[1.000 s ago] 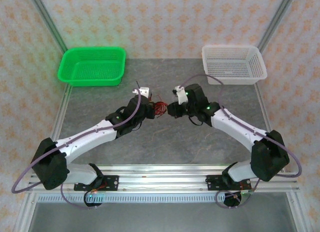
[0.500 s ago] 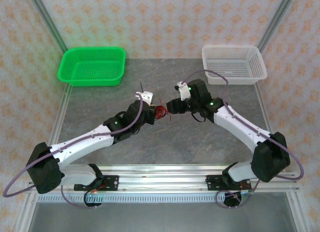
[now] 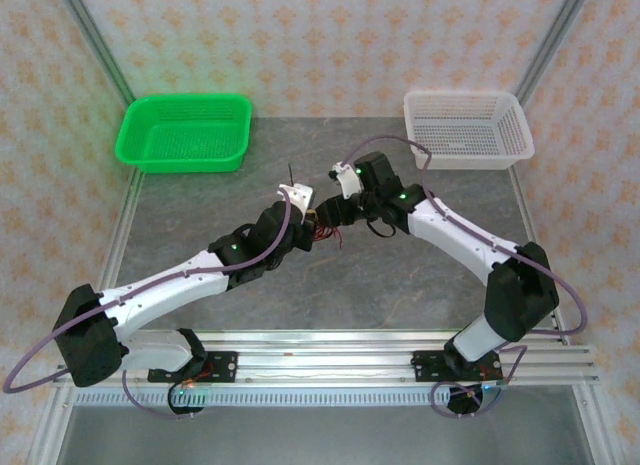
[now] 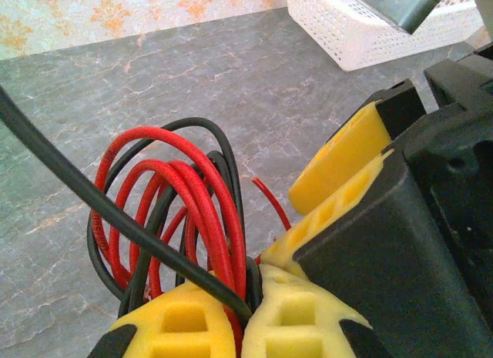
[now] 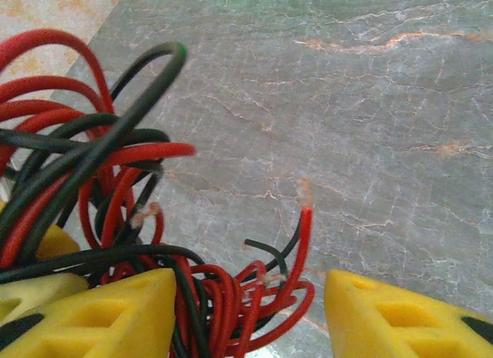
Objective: Untangle the cables
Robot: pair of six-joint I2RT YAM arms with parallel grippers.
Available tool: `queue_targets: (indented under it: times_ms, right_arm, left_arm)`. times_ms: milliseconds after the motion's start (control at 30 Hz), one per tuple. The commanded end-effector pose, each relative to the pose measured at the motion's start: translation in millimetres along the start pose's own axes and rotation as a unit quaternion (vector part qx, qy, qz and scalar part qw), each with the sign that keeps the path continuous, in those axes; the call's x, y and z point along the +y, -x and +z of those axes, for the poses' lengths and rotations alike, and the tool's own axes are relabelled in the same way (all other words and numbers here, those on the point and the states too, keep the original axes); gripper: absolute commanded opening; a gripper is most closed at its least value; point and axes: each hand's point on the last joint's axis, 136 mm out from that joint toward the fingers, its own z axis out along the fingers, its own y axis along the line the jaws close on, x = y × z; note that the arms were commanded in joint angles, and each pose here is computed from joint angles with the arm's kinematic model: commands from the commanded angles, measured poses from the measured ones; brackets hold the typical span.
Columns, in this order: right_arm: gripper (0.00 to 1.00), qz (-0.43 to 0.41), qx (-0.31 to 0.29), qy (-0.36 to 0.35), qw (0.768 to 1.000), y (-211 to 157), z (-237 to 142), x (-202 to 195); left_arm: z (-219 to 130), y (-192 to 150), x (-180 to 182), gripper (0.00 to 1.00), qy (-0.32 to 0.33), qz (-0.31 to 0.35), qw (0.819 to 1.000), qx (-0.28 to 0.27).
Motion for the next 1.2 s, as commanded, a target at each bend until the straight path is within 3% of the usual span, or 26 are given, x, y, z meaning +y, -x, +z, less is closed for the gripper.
queue_targets:
  times_ms: [0, 167, 533, 1167]
  right_arm:
    - [0.52, 0.006, 0.017, 0.021, 1.0, -8, 6, 11]
    - [0.5, 0.018, 0.03, 0.034, 0.999, -17, 13, 13]
    - [0.51, 0.109, 0.044, 0.14, 0.983, -27, 13, 45]
    - [0.47, 0.154, 0.032, 0.19, 0.969, -28, 12, 60]
  left_arm:
    - [-3, 30, -3, 0.0, 0.004, -0.004, 0.999, -0.04]
    - [-4, 31, -1, 0.0, 0.008, -0.009, 0.999, -0.046]
    - [-20, 41, 6, 0.0, 0.008, -0.023, 0.996, -0.084]
    - [-47, 58, -6, 0.0, -0.068, -0.061, 0.985, -0.148]
